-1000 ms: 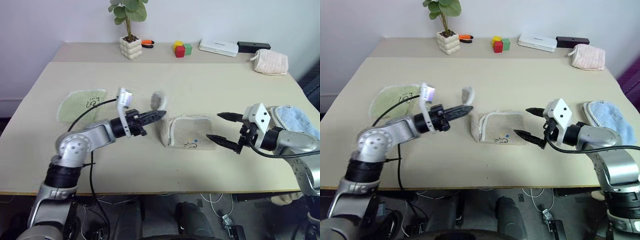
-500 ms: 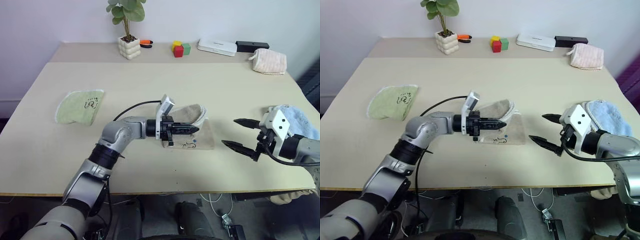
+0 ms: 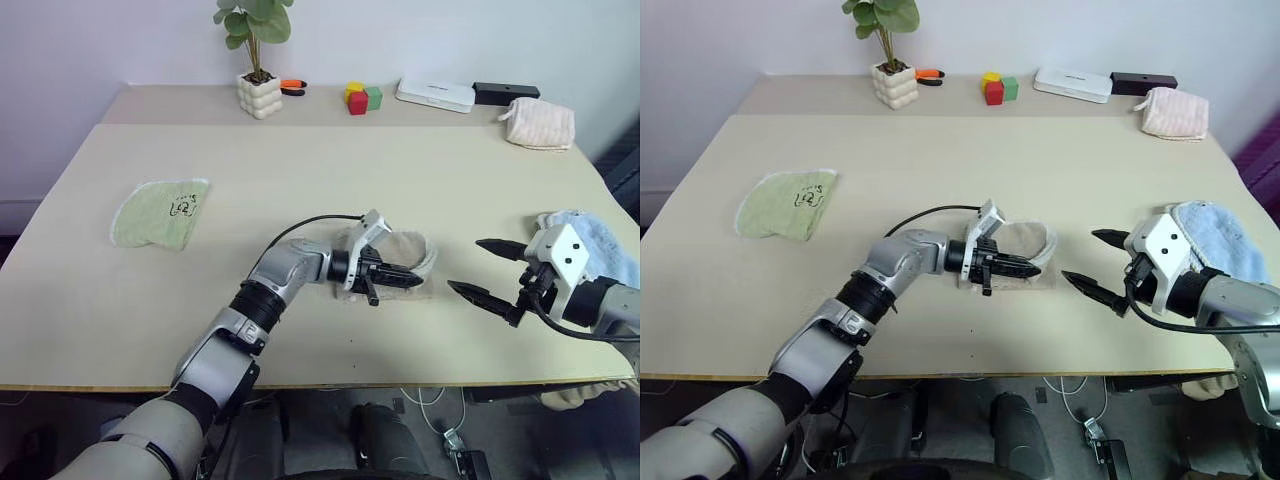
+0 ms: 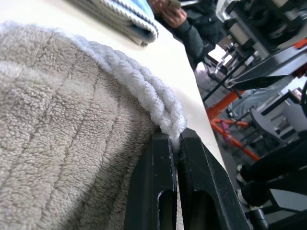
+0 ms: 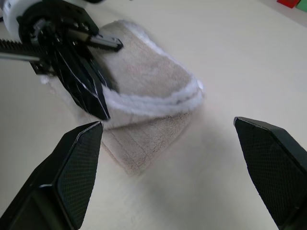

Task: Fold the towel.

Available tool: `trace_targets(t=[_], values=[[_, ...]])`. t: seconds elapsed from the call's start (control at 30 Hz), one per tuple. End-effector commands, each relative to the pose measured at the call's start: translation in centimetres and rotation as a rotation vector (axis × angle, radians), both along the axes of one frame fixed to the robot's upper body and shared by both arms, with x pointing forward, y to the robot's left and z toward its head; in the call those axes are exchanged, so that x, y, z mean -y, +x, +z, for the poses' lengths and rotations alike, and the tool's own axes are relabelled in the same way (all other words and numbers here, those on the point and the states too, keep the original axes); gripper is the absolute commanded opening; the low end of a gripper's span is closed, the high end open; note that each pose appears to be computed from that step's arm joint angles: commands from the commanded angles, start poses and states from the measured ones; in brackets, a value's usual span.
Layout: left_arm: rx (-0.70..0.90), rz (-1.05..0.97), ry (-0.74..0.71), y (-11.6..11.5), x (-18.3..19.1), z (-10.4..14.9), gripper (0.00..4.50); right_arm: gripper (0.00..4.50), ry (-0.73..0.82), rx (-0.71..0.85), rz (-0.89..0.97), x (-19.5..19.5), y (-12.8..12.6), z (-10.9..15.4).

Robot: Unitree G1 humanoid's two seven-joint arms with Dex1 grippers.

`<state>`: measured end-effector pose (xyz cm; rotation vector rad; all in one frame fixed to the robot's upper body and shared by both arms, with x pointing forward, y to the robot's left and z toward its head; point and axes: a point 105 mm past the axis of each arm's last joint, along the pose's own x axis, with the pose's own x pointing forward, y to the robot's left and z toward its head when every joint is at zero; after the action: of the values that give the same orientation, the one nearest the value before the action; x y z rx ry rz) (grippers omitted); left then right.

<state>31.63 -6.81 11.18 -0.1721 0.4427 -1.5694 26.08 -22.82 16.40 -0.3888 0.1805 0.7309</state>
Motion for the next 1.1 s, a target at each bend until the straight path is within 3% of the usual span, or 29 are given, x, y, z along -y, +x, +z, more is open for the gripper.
trace_targets(t=[0.03,0.23,0.37,0.47,0.6,0.7,0.8,0.93,1.1], values=[[0.073,0.035,-0.026,1.0,0.4,1.4,1.47,4.5,0.01,0.051,0.015,-0.5,-0.1,1.2],[0.064,0.063,-0.055,1.3,0.1,1.9,4.46,4.5,0.013,0.062,0.028,-0.8,0.4,1.5],[0.092,0.051,-0.147,1.1,-0.3,4.2,4.46,4.5,0.059,0.108,0.03,-1.4,1.3,2.6],[0.128,0.088,-0.274,1.2,-1.6,7.7,4.46,4.5,0.204,0.212,-0.011,-2.7,2.7,4.7],[0.133,0.184,-0.365,1.6,-3.9,10.3,4.46,4.5,0.38,0.277,-0.098,-4.0,4.4,5.7],[0.077,0.289,-0.378,2.6,-5.8,10.3,3.6,3.61,0.452,0.269,-0.135,-6.0,5.3,5.2],[0.057,0.401,-0.384,3.6,-7.2,9.3,2.07,2.11,0.573,0.302,-0.243,-7.0,6.3,5.6],[0.008,0.541,-0.338,3.9,-7.5,6.5,0.02,0.07,0.614,0.288,-0.363,-9.9,7.3,4.0],[-0.008,0.654,-0.326,4.1,-7.3,4.9,0.02,0.07,0.65,0.198,-0.461,-10.8,7.3,0.7]])
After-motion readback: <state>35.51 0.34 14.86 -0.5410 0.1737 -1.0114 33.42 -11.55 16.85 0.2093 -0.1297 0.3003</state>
